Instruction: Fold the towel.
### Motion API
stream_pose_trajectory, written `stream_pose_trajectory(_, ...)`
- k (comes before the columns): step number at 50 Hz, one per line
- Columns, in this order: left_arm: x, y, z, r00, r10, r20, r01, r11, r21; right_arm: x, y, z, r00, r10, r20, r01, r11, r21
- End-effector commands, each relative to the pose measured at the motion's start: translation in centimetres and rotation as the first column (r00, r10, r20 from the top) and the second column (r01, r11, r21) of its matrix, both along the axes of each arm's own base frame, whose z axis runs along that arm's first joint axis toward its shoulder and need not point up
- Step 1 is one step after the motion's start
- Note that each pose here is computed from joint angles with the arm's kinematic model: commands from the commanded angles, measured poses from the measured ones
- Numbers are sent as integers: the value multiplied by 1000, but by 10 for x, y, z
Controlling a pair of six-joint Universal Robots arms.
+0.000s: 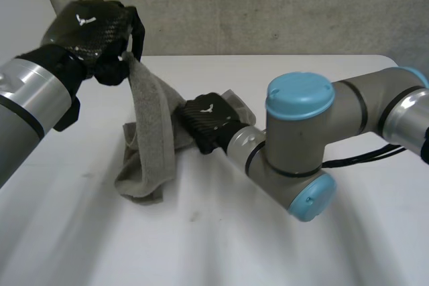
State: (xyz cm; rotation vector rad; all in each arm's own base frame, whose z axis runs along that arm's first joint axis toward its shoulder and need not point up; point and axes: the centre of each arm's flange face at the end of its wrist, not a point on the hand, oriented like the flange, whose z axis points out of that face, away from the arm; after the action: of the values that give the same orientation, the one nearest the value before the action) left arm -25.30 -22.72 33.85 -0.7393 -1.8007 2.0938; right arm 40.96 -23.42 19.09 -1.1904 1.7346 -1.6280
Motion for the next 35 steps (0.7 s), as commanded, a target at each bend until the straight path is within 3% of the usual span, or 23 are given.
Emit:
stream_pose_trajectory(1, 5, 12, 23, 1000, -2, -31, 0, 998, -68, -14, -21, 2, 997, -74, 19, 74, 996, 41)
stream_pose_trajectory(14, 10, 24, 50, 993, -15, -120, 1, 993, -117, -34, -65, 3, 977, -198, 81, 187, 973, 135)
stream_pose_trajectory(35, 20, 45, 86, 977, -43, -210, 0, 980, -200, -13, -108, -41, 978, -206, 17, 198, 959, 203)
